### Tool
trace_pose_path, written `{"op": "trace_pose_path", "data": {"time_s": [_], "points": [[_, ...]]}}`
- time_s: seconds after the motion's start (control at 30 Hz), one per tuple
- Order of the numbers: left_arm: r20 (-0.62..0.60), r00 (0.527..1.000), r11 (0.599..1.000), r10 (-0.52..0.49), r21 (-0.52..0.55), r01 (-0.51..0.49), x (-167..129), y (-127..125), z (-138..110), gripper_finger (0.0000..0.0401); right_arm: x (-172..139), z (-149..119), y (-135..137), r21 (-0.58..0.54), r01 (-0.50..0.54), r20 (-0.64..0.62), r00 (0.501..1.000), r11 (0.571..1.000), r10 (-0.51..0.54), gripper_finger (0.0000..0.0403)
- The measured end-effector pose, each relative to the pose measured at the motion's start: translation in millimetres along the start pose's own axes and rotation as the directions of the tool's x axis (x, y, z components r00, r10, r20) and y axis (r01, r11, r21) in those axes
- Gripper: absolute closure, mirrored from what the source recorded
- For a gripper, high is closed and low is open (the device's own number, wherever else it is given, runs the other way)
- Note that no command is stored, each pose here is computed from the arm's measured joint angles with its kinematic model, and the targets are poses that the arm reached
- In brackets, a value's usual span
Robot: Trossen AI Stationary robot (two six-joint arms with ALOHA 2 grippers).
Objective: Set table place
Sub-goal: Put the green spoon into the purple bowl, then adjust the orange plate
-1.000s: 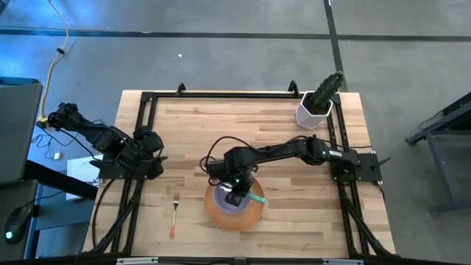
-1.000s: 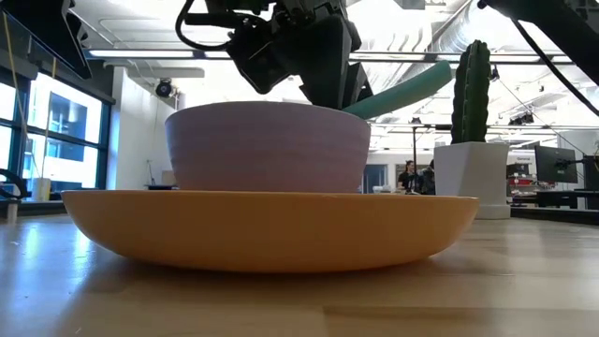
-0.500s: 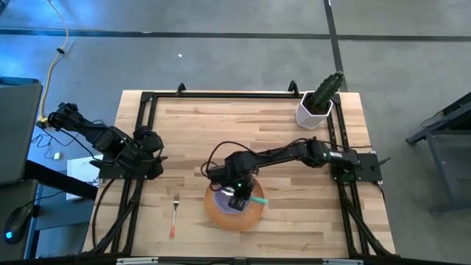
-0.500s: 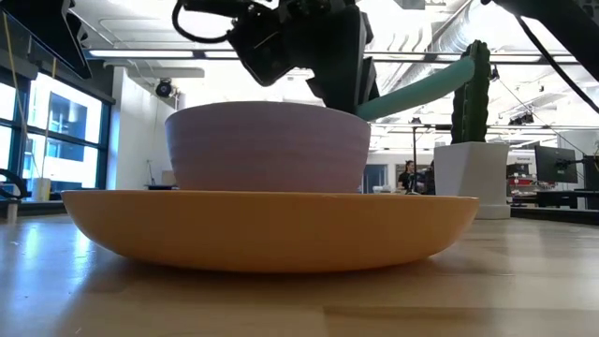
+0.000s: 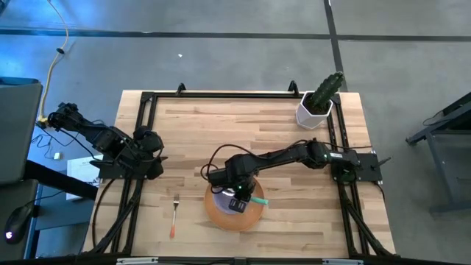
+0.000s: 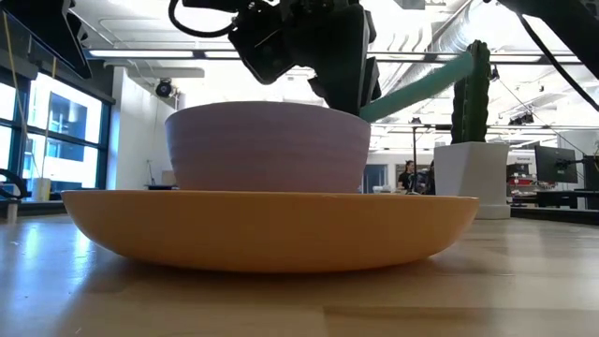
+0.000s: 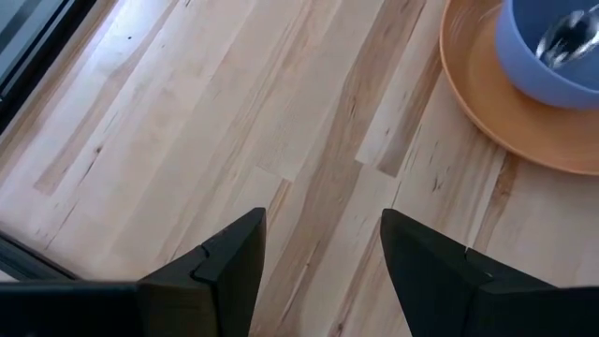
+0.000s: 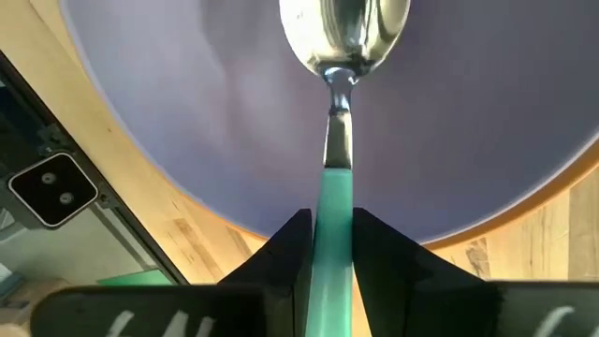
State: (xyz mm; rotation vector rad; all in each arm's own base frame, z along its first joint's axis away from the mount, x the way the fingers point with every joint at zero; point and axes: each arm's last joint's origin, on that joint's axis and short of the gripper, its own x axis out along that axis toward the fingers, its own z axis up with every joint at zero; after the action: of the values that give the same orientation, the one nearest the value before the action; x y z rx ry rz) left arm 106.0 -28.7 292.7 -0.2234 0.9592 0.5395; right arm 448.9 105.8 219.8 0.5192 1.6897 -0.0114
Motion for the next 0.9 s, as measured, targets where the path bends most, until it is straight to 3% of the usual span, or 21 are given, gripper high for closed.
{"op": "trace_pose_path", "data": {"time_s": [0.57,0.9], "points": [[0.000,1.000,1.000,-0.001,0.001,0.001,0.0,-0.2,0.1,0.0201,-13.3,-0.2,4.1,0.040,-0.021,0.040,0.999,0.999,0.019,0.0318],[0.020,1.000,1.000,-0.022,0.011,0.022,2.5,-6.7,4.2,0.0214,-40.9,-13.3,1.8,0.105,0.052,0.112,0.992,0.993,-0.064,0.0320]]}}
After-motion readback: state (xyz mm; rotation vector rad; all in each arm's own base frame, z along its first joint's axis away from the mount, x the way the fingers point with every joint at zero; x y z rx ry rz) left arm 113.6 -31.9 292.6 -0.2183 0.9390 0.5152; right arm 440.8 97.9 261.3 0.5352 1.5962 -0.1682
